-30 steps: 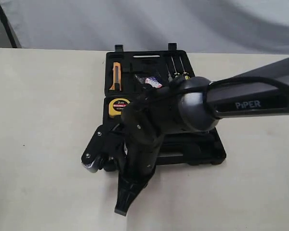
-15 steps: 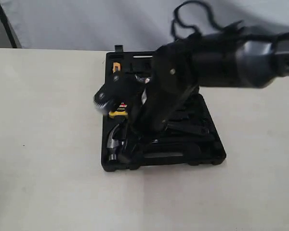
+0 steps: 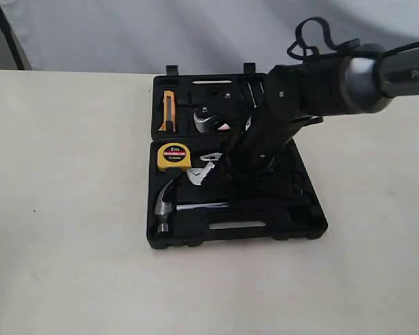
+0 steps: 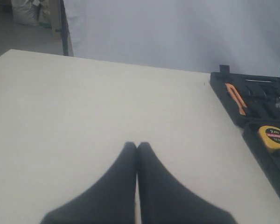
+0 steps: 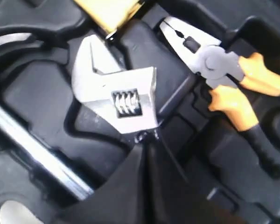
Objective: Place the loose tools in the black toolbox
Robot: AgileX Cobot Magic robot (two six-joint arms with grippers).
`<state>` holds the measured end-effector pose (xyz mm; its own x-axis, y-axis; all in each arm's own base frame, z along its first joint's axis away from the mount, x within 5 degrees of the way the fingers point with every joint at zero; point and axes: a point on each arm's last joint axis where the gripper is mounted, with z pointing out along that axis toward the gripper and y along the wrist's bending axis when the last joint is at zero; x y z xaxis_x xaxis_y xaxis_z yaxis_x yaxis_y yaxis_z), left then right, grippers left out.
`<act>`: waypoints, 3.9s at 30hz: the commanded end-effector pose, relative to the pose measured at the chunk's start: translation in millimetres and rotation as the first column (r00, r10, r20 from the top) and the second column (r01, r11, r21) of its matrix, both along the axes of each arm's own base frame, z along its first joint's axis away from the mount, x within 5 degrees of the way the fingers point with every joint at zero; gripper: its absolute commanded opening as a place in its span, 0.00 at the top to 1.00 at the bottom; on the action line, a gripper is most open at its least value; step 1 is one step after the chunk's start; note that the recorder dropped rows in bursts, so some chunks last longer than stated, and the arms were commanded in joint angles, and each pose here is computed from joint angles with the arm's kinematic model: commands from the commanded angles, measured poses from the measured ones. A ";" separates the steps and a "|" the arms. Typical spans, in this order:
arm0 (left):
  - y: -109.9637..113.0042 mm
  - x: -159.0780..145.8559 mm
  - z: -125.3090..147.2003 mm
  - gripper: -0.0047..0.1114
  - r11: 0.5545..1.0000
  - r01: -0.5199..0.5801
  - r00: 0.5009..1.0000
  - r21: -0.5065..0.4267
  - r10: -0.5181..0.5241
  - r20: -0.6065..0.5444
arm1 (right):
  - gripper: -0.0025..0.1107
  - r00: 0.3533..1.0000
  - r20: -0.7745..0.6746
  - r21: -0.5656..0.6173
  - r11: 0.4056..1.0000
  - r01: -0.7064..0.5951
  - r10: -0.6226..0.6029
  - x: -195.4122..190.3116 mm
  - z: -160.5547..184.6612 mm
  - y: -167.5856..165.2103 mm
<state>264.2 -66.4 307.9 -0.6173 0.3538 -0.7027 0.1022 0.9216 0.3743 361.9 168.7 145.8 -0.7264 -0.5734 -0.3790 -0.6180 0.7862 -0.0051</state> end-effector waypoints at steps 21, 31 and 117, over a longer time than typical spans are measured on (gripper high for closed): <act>0.1 -1.6 -0.7 0.95 1.000 -0.001 1.000 -0.027 0.001 0.005 | 0.98 0.944 -0.261 -0.064 0.972 -0.226 0.202 -52.2 -51.2 73.6; 0.1 -1.6 -0.7 0.95 1.000 -0.001 1.000 -0.027 0.001 0.005 | 0.97 0.993 -0.054 0.058 0.993 -0.104 0.108 -14.5 25.3 62.6; 0.1 -1.6 -0.7 0.95 1.000 -0.001 1.000 -0.027 0.001 0.005 | 0.98 0.856 0.222 -0.365 0.854 -0.371 0.467 -32.7 -4.2 67.2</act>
